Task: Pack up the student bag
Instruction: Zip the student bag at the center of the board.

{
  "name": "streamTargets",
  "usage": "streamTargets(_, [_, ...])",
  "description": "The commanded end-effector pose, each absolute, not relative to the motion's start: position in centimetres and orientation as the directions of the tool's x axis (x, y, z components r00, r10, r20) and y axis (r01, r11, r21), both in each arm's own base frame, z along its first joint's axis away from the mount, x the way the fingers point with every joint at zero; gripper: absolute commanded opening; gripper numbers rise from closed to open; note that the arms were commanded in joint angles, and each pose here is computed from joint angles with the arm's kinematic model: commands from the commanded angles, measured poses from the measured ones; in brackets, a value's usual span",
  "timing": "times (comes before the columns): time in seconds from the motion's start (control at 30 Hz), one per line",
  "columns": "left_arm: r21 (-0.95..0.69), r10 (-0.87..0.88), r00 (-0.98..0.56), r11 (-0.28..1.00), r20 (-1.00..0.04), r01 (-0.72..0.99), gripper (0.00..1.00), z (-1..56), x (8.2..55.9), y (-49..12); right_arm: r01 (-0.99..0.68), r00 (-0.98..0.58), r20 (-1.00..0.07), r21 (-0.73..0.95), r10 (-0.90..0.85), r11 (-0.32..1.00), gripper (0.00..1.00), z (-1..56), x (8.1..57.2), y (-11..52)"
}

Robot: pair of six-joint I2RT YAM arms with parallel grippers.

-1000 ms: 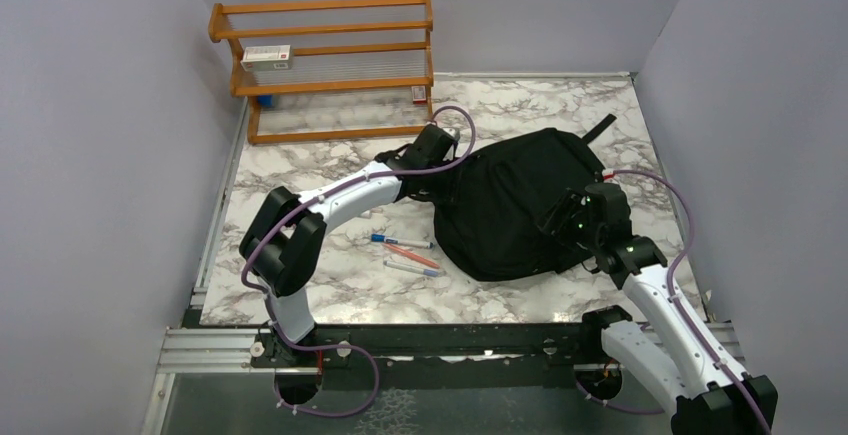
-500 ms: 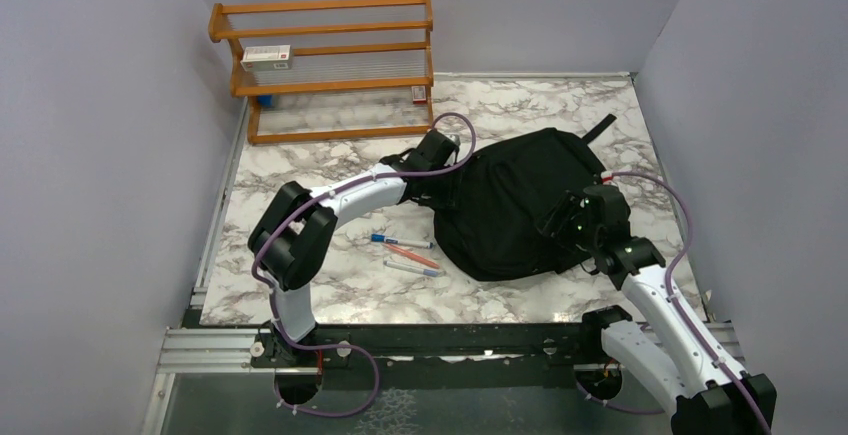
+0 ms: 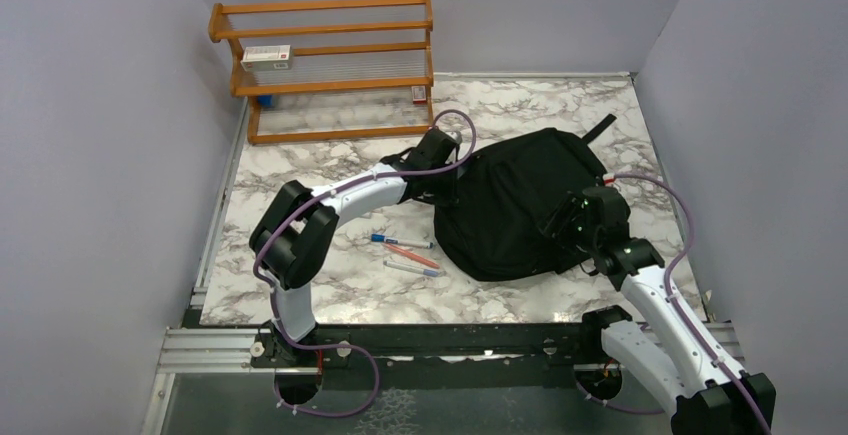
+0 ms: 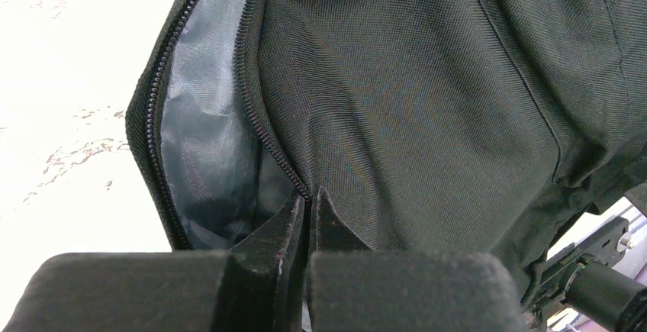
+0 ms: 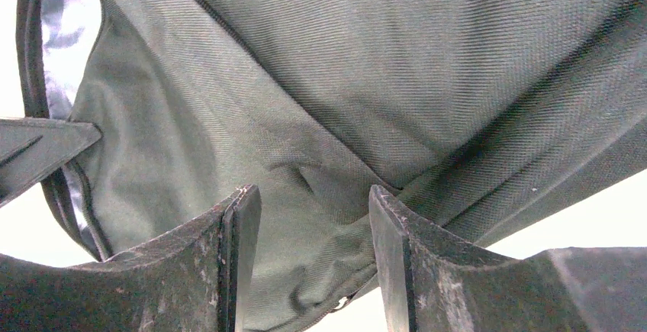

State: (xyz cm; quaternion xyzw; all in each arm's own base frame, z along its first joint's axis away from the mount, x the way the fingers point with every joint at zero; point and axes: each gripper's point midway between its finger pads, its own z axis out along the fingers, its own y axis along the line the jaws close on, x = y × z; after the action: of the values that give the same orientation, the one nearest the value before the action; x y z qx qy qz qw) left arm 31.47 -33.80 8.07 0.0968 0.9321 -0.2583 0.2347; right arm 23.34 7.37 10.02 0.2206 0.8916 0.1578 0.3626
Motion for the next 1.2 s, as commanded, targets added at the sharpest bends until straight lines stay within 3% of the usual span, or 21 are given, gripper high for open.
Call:
streamTargets(0.0, [-0.431,0.050,-0.836,0.839,-0.546,0.332,0.00,9.7,33.8,-33.9,0.355,-0.602,-0.587,0.409,0.541,0.840,0.59,9.2,23.5,6.0])
streamTargets(0.47, [-0.292,0.148,-0.663,0.812,-0.734,0.505,0.00,13.9,39.2,-34.6,0.399,-0.606,-0.557,0.405,0.568,0.823,0.60,7.6,23.1,5.9])
streamTargets(0.83, [-0.207,0.187,-0.620,0.837,-0.762,0.507,0.01,11.6,40.4,-33.8,0.394,-0.606,-0.559,0.407,0.566,0.824,0.60,7.8,23.2,5.9])
streamTargets(0.9, [-0.203,0.190,-0.629,0.842,-0.754,0.499,0.13,11.1,40.0,-33.3,0.388,-0.608,-0.561,0.408,0.562,0.826,0.60,7.8,23.2,6.0])
streamTargets(1.17, [-0.266,0.161,-0.647,0.818,-0.745,0.510,0.45,12.3,37.3,-32.6,0.340,-0.609,-0.562,0.452,0.559,0.825,0.61,9.3,23.3,6.9])
